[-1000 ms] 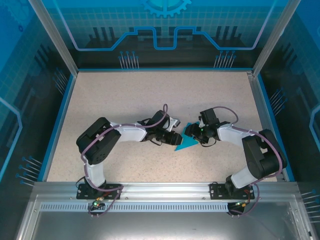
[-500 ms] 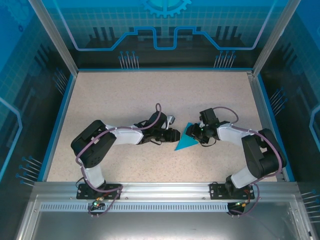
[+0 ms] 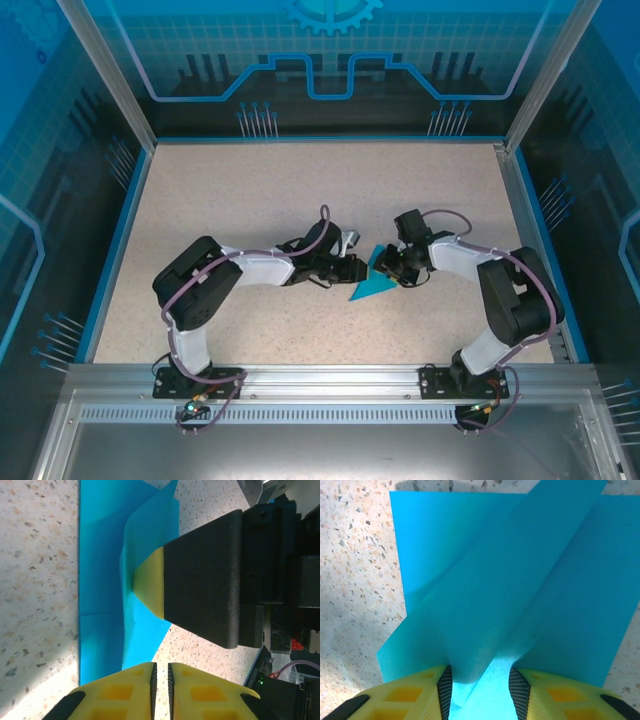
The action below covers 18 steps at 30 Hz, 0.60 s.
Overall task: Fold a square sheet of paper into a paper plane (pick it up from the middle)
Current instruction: Fourth fold the wing at the center of the table.
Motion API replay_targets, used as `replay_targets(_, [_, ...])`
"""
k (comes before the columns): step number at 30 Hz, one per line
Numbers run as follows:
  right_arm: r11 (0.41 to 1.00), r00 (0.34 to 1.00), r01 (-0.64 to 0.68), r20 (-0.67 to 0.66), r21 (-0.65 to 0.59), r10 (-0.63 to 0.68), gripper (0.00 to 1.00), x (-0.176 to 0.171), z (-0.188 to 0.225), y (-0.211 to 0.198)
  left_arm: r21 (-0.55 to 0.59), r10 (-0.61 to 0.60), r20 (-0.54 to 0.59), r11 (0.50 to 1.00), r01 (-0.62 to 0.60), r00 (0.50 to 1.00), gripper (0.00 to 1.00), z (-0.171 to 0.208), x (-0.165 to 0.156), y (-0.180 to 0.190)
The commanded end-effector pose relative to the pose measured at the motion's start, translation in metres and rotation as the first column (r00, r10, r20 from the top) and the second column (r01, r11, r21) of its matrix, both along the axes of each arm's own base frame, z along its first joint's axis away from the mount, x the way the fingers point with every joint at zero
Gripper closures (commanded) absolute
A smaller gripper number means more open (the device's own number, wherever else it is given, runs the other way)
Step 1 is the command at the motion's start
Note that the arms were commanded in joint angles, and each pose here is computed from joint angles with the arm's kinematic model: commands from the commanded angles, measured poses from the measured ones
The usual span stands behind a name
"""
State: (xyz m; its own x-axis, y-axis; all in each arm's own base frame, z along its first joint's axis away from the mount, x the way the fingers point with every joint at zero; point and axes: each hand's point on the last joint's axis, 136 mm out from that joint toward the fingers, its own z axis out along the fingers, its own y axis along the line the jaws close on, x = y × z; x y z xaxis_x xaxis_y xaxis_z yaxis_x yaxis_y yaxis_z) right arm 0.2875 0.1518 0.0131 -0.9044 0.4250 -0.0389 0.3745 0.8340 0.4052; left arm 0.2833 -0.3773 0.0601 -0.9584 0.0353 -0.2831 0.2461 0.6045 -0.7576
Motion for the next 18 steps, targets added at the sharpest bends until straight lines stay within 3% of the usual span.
replay_targets(1, [0.99, 0.989, 0.018, -0.142, -0.139, -0.038, 0.6, -0.028, -0.031, -0.023, -0.017, -0.035, -0.029, 0.999, 0.034, 0.999, 0.84, 0.0, -0.003, -0.011])
replay_targets(18, [0.986, 0.978, 0.042, -0.195, -0.162, -0.074, 0.62, -0.031, -0.033, -0.026, 0.122, 0.0, -0.064, 0.993, 0.007, 0.998, 0.93, -0.033, 0.005, -0.002])
